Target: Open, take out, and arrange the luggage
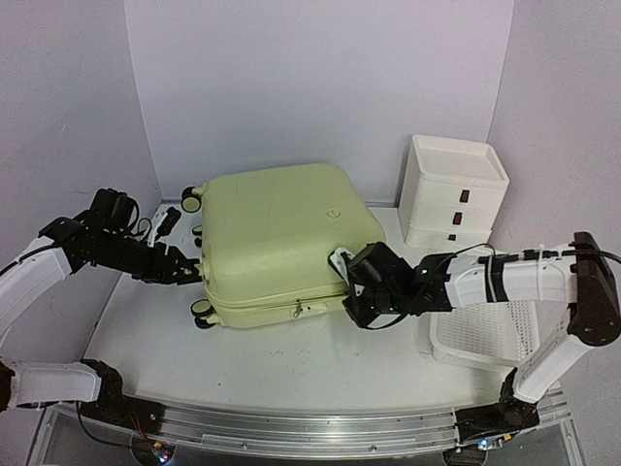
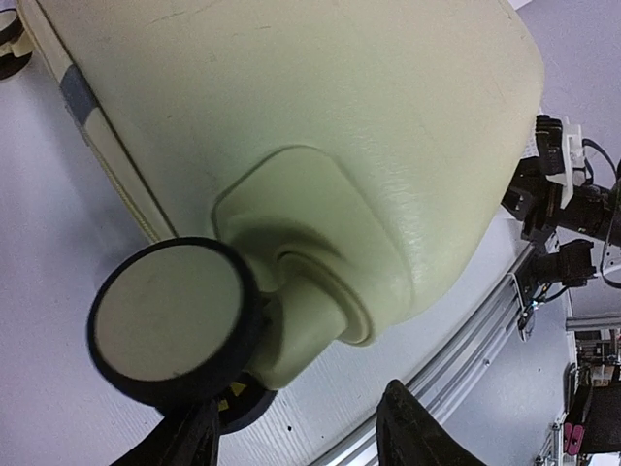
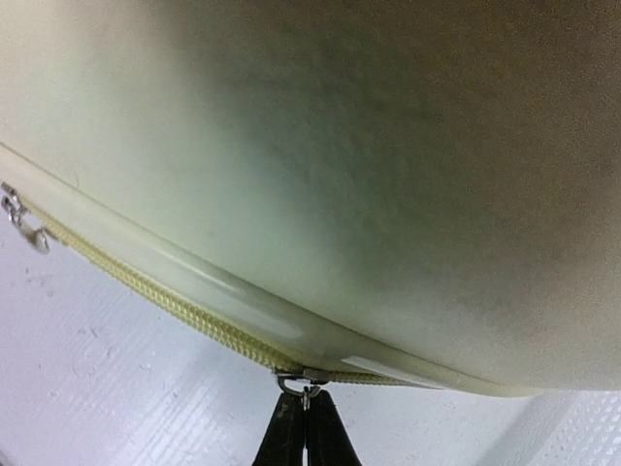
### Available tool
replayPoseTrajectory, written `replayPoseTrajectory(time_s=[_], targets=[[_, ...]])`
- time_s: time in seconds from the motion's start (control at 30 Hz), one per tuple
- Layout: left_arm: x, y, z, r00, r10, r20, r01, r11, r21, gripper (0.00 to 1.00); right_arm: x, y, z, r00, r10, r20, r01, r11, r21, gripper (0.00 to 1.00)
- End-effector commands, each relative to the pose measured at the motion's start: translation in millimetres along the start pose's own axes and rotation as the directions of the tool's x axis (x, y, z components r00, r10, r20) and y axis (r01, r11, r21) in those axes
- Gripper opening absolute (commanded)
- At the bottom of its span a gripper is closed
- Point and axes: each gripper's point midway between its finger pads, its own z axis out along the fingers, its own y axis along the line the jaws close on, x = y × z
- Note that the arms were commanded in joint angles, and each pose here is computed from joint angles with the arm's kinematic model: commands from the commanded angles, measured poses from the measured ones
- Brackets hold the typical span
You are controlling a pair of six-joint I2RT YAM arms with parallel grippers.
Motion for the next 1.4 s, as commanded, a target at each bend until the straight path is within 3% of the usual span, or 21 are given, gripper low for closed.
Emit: replayPoseTrajectory(time_s=[0.0, 0.1, 0.23, 0.3, 0.4, 0.47, 0.53, 0.8, 0.93, 1.37], targets=[[-3.0, 10.9, 3.2, 1.0, -0.006, 0.011, 0.007, 0.999, -0.051, 0.55, 35.2, -16.8, -26.0, 0.984, -0.178, -0.031, 0.172, 0.974, -0.146, 0.0], [-4.2, 13.5, 1.6, 1.0, -0.004, 0.019, 0.005, 0.997, -0.071, 0.54, 31.7, -24.7, -30.3, 0.997, -0.07, -0.02, 0.062, 0.96, -0.274, 0.0], [-13.6, 8.3, -12.4, 0.997, 0.018, 0.073, -0.011, 0.996, -0.087, 0.6, 24.1, -1.5, -33.2, 0.998, -0.055, 0.012, 0.055, 0.909, -0.414, 0.0], [-18.7, -2.7, -24.7, 0.994, 0.017, 0.104, -0.01, 0.998, -0.065, 0.7, 18.1, 7.6, -30.2, 1.0, -0.014, 0.026, 0.024, 0.894, -0.447, 0.0], [-21.8, -29.3, -36.0, 0.993, 0.032, 0.117, -0.038, 0.998, 0.045, 0.97, 7.4, 15.8, -24.4, 0.995, 0.059, 0.079, -0.015, 0.882, -0.471, 0.0], [-17.6, -44.8, -33.7, 0.995, 0.044, 0.084, -0.056, 0.989, 0.14, 1.0, 3.0, 19.9, -23.6, 0.991, 0.092, 0.101, -0.03, 0.87, -0.492, 0.0], [-11.9, -49.7, -22.4, 0.997, 0.07, 0.035, -0.075, 0.981, 0.178, 0.99, -0.4, 21.7, -23.5, 0.988, 0.103, 0.117, -0.031, 0.865, -0.5, 0.0], [-27.8, -29.6, 13.7, 0.99, 0.134, -0.036, -0.131, 0.989, 0.075, 1.0, -6.8, 24.7, -26.6, 0.986, 0.098, 0.136, -0.014, 0.856, -0.516, 0.0], [-24.3, -40.4, 23.1, 0.988, 0.129, -0.081, -0.114, 0.979, 0.171, 0.97, -7.1, 25.1, -29.2, 0.985, 0.107, 0.138, -0.02, 0.853, -0.521, 0.0], [23.2, -8.6, 31.7, 0.974, -0.085, -0.208, 0.094, 0.995, 0.034, 0.59, -8.0, 2.9, -29.3, 0.964, 0.233, 0.13, -0.156, 0.888, -0.434, 0.0]])
